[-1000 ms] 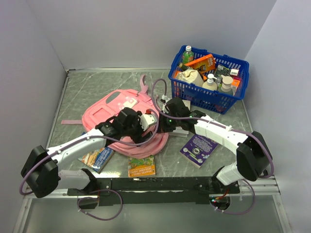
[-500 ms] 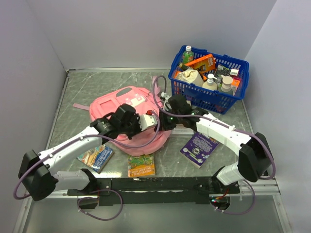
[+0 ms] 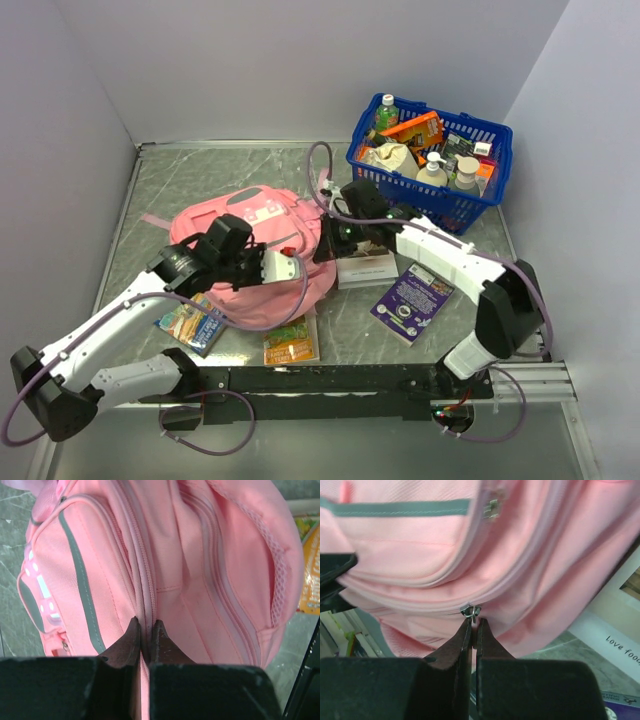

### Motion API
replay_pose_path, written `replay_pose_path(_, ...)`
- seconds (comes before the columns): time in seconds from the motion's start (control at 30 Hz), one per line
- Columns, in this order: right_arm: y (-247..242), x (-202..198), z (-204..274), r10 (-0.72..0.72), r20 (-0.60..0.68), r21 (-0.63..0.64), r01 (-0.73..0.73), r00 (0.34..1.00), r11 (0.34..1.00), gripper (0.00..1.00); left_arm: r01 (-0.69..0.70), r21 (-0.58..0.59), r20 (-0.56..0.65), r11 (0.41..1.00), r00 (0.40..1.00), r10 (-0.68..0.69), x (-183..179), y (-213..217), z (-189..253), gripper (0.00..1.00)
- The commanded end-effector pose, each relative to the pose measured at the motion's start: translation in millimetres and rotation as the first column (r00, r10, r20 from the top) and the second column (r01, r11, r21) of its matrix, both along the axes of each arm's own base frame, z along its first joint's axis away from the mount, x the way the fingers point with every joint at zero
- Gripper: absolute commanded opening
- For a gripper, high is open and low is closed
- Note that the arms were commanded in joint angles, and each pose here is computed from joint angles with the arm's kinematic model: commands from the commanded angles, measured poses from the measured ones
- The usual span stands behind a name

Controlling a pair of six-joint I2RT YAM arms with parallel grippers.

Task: Pack the student bag
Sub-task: Zip the student bag at the center of the board.

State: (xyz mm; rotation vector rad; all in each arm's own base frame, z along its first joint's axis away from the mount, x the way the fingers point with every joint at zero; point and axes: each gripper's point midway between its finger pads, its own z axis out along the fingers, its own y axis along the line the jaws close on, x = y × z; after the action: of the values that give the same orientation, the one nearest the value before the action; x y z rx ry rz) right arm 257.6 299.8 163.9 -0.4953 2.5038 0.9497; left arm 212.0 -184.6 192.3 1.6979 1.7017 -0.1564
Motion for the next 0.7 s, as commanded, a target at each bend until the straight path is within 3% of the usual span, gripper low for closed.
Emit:
replay_pose_path(0.0,-32.4,81.0,2.4,-0.156,0.159,-0.077,0.17,0.975,0.982,0.0,0.179,0.045,-0.146,0.983,0.974,-0.171,-60.7,21.6,-12.7,0.01)
replay_pose_path(0.3,-14.4,147.2,11.3,-0.121,0.261,-0.091,0.149,0.958,0.985,0.0,0.353,-0.065,-0.193,0.933,0.913,-0.359,-87.4,2.0,2.8,0.01)
replay_pose_path(0.47,-21.5,175.7,14.1,-0.124,0.336,-0.177,0.192,0.934,0.965,0.0,0.395,-0.114,-0.221,0.912,0.885,-0.411,-90.8,-11.3,12.3,0.01)
replay_pose_path(0.53,-22.8,186.5,34.6,-0.122,0.388,-0.171,0.201,0.913,0.965,0.0,0.379,-0.102,-0.181,0.92,0.902,-0.392,-79.2,-14.1,17.0,0.01)
replay_pose_path(0.6,-20.7,192.7,60.8,-0.126,0.429,-0.139,0.204,0.895,0.969,0.0,0.344,-0.116,-0.067,0.932,0.933,-0.353,-55.7,-24.5,35.0,0.01)
replay_pose_path(0.63,-21.1,193.8,73.6,-0.132,0.447,-0.124,0.207,0.885,0.97,0.0,0.286,-0.086,0.004,0.954,0.958,-0.287,-36.2,-21.7,42.1,0.01)
replay_pose_path(0.67,-20.5,194.3,84.4,-0.135,0.461,-0.11,0.208,0.877,0.972,0.0,0.227,-0.146,0.138,0.963,0.969,-0.207,-9.5,-33.0,68.1,0.01)
